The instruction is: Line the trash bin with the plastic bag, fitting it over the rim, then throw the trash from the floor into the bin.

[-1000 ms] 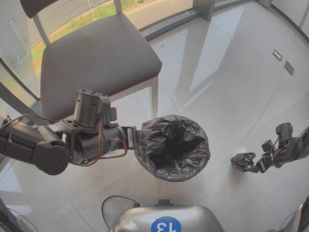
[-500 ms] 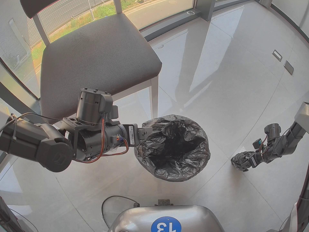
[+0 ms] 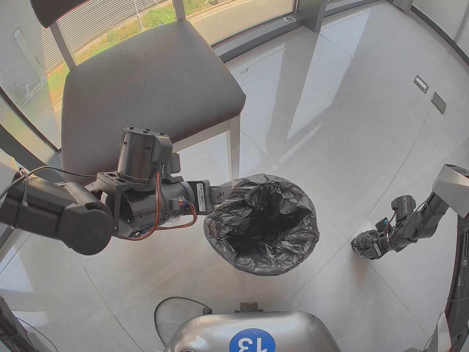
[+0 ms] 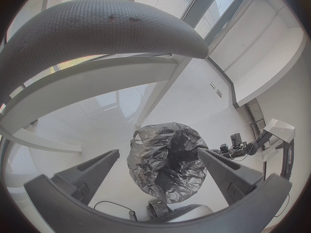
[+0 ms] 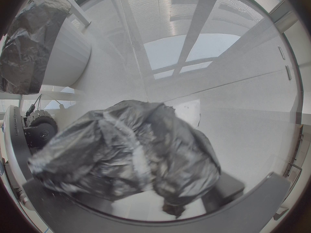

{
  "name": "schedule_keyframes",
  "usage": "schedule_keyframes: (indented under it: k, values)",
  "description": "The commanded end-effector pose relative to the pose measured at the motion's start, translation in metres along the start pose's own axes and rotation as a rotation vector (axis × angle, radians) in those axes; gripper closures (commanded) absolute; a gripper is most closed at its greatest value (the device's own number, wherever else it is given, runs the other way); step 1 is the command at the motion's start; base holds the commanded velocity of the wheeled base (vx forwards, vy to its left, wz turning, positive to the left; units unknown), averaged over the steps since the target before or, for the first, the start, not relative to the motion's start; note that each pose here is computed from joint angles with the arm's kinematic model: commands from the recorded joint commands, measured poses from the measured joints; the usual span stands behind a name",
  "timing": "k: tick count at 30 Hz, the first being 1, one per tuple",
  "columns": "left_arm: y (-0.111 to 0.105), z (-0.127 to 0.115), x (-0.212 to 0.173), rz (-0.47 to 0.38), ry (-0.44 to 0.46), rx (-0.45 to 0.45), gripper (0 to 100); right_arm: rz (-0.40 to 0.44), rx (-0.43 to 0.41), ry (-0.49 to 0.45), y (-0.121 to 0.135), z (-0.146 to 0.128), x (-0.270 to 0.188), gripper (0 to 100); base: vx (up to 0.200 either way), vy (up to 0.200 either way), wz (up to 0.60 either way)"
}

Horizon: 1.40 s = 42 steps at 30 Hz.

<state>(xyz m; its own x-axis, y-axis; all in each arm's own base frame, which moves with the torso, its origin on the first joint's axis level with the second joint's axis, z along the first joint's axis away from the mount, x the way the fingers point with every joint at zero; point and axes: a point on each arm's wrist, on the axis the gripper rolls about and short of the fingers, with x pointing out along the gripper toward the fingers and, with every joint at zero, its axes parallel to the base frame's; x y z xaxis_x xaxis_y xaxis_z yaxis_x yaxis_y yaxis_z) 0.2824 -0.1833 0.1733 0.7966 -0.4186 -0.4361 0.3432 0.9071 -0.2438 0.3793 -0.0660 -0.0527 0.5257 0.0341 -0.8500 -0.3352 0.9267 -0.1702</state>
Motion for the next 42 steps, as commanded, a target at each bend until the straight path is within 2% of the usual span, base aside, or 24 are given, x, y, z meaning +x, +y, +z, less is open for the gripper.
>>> schedule_keyframes:
  k: [1, 9, 13, 16, 17, 18, 20, 23, 24, 25, 26, 27, 28, 29, 33, 34, 36, 42]
  values:
    - [0.0, 0.0, 0.001, 0.001, 0.0, 0.0, 0, 0.003, 0.002, 0.014, 0.001, -0.003, 0.005, 100, 0.0, 0.0, 0.0]
    - [0.0, -0.001, 0.001, 0.002, 0.002, -0.003, 0, -0.014, -0.001, -0.006, 0.0, 0.002, -0.009, 100, 0.0, 0.0, 0.0]
    - [0.0, -0.001, -0.001, 0.002, 0.002, -0.002, 0, -0.053, -0.01, -0.07, -0.004, 0.013, -0.046, 100, 0.0, 0.0, 0.0]
    - [0.001, -0.001, -0.003, 0.005, 0.001, 0.001, 0, -0.091, -0.038, -0.146, -0.003, 0.024, -0.087, 100, 0.0, 0.0, 0.0]
    - [0.001, -0.001, -0.003, 0.005, 0.001, 0.001, 0, -0.091, -0.038, -0.146, -0.003, 0.024, -0.087, 100, 0.0, 0.0, 0.0]
    - [0.002, -0.004, -0.004, 0.02, 0.012, 0.013, 0, -0.112, -0.067, -0.223, -0.001, 0.035, -0.117, 100, 0.0, 0.0, 0.0]
    - [0.004, -0.01, -0.003, 0.04, 0.028, 0.043, 0, -0.11, -0.093, -0.305, -0.001, 0.045, -0.14, 100, 0.0, 0.0, 0.0]
    - [0.006, -0.019, -0.004, 0.05, 0.058, 0.083, 0, -0.062, -0.149, -0.446, 0.006, 0.062, -0.171, 100, 0.0, 0.0, 0.0]
    - [0.006, -0.019, -0.004, 0.05, 0.058, 0.083, 0, -0.062, -0.149, -0.446, 0.006, 0.062, -0.171, 100, 0.0, 0.0, 0.0]
    - [0.007, -0.024, -0.006, 0.052, 0.073, 0.087, 0, -0.018, -0.188, -0.524, 0.014, 0.071, -0.19, 100, 0.0, 0.0, 0.0]
    - [0.007, -0.024, -0.006, 0.052, 0.073, 0.087, 0, -0.018, -0.188, -0.524, 0.014, 0.071, -0.19, 100, 0.0, 0.0, 0.0]
    - [0.008, -0.027, -0.01, 0.054, 0.08, 0.09, 0, 0.04, -0.231, -0.597, 0.029, 0.081, -0.205, 100, 0.0, 0.0, 0.0]
    - [0.008, -0.027, -0.01, 0.054, 0.08, 0.09, 0, 0.04, -0.231, -0.597, 0.029, 0.081, -0.205, 100, 0.0, 0.0, 0.0]
    - [0.009, -0.029, -0.013, 0.055, 0.086, 0.093, 0, 0.095, -0.262, -0.642, 0.045, 0.088, -0.214, 100, 0.0, 0.0, 0.0]
    - [0.013, -0.034, -0.016, 0.064, 0.101, 0.133, 0, 0.198, -0.316, -0.715, 0.079, 0.108, -0.225, 100, 0.0, 0.0, 0.0]
    - [0.014, -0.034, -0.016, 0.064, 0.102, 0.134, 0, 0.201, -0.318, -0.717, 0.081, 0.109, -0.225, 100, 0.0, 0.0, 0.0]
    - [0.014, -0.035, -0.015, 0.066, 0.109, 0.156, 0, 0.303, -0.333, -0.737, 0.111, 0.118, -0.228, 100, 0.0, 0.0, 0.0]
    - [0.02, -0.034, -0.015, 0.085, 0.108, 0.153, 0, 0.41, -0.334, -0.758, 0.146, 0.133, -0.228, 100, 0.0, 0.0, 0.0]
